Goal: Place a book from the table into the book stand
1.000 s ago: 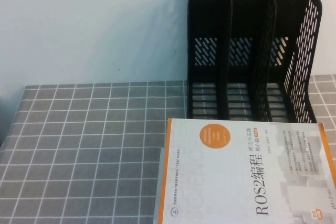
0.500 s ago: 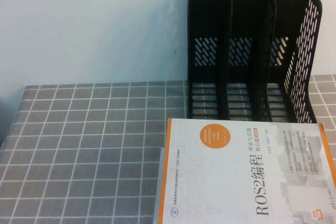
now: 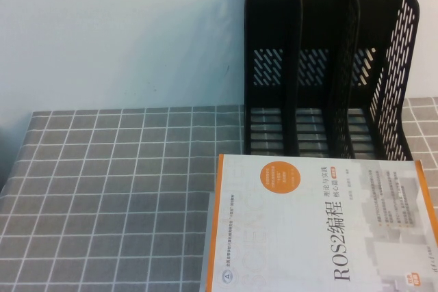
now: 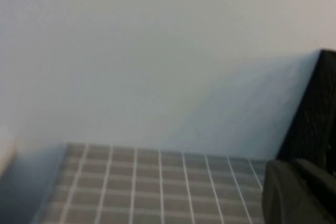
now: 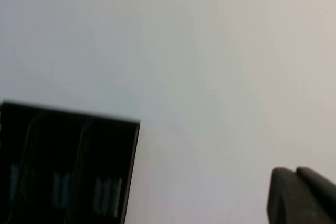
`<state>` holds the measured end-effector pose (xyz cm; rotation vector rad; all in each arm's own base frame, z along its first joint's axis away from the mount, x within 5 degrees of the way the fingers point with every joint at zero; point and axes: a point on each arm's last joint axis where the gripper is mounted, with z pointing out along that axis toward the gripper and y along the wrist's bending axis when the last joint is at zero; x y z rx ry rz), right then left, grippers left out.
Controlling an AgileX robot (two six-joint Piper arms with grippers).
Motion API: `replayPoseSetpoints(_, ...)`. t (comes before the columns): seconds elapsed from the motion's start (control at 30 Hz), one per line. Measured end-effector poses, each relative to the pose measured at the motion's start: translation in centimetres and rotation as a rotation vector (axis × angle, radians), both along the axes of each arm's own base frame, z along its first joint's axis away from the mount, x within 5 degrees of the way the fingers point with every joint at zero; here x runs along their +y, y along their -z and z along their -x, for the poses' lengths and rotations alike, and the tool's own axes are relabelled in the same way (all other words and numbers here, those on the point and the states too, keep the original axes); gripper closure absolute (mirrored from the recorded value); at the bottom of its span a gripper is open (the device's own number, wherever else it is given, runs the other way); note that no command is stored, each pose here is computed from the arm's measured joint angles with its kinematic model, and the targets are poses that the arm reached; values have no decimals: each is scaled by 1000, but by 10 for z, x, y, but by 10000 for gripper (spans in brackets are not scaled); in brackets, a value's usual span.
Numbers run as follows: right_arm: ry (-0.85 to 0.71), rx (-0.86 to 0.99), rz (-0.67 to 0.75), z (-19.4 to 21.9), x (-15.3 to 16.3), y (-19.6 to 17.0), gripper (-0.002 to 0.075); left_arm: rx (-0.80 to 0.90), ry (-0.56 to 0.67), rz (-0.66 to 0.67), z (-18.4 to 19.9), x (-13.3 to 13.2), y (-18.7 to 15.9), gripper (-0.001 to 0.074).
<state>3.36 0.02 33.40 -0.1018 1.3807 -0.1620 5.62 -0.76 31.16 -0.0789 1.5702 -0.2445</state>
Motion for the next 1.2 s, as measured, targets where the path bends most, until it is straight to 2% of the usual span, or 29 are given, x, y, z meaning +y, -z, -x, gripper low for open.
replayPoseSetpoints(0.07, -12, 154, -6, -13, 1, -3, 729, 134, 39, 71, -11, -5, 2, 739)
replayPoseSetpoints(0.2, -70, 441, -148, -44, 5, 0, 729, 353, 137, 188, -38, -17, 12, 739)
replayPoseSetpoints(0.3, -131, 640, -247, -72, 11, 11, 729, 445, 236, 196, -57, -28, 20, 739)
replayPoseSetpoints(0.4, -210, 832, -276, -104, 18, 32, 729, 498, 375, 166, -73, -40, 28, 739)
replayPoseSetpoints(0.5, -292, 955, -308, -132, 25, 51, 729, 548, 516, 236, -88, -53, 35, 739)
replayPoseSetpoints(0.57, -334, 1014, -316, -147, 28, 64, 729, 556, 557, 283, -97, -57, 39, 739)
replayPoseSetpoints(0.7, -397, 1089, -327, -171, 32, 88, 729, 574, 557, 351, -113, -59, 45, 739)
replayPoseSetpoints(1.07, -432, 1156, -354, -189, 41, 107, 729, 631, 603, 363, -121, -63, 54, 736)
replayPoseSetpoints(1.13, -453, 1158, -347, -188, 47, 107, 729, 635, 618, 375, -121, -65, 55, 721)
replayPoseSetpoints(1.2, -484, 1164, -330, -187, 56, 107, 729, 644, 639, 407, -123, -67, 55, 671)
